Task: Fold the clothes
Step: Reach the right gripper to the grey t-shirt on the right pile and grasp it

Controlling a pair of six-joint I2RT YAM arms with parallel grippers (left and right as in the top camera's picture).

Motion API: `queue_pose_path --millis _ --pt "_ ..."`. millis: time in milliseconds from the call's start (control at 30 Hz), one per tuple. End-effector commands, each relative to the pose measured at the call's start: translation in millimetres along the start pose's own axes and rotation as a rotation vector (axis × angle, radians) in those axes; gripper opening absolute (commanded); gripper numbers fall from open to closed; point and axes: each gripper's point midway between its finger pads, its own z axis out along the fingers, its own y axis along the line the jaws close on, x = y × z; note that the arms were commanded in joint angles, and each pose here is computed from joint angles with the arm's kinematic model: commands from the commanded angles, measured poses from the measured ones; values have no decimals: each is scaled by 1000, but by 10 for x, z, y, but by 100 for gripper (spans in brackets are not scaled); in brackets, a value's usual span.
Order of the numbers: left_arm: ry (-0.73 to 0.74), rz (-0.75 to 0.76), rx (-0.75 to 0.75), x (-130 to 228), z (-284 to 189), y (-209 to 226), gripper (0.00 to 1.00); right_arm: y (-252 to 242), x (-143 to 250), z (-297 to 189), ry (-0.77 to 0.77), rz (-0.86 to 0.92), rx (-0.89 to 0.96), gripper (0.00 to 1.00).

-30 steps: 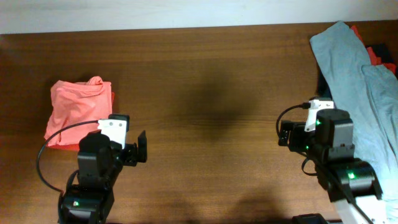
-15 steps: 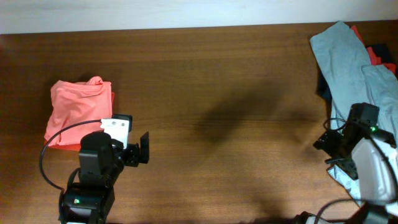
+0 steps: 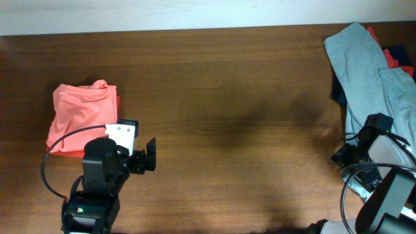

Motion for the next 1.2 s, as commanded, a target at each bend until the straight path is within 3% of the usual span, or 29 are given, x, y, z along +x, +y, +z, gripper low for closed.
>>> queue_pose_path --millis 0,133,233,367,433,467,633,800,1033,1167 --pt "-30 -7 14 -115 -53 -28 99 -115 99 137 19 8 61 91" --pt "-31 -7 14 -116 -53 -28 99 -120 127 162 23 7 63 69" --pt "-30 -7 14 -115 -53 -28 99 -120 127 162 23 7 63 44" --pt "-30 -7 14 -115 -53 -28 99 -121 128 162 23 7 63 29" --pt "-30 -7 14 -115 -53 -28 99 -120 127 162 23 7 62 10" --pt "-30 -7 14 -115 -53 -28 99 -120 128 162 24 7 62 5" --pt "-31 -7 13 -116 -53 -27 99 70 165 129 55 -16 -42 4" --pt "-32 -7 12 -119 -53 -26 99 636 200 -194 60 -262 -315 4" --pt "-38 -7 -6 -134 -53 5 99 1410 396 -1223 -113 -630 -577 4" --pt "-38 -7 -6 -134 -53 5 99 1826 750 -1801 -237 -835 -674 4"
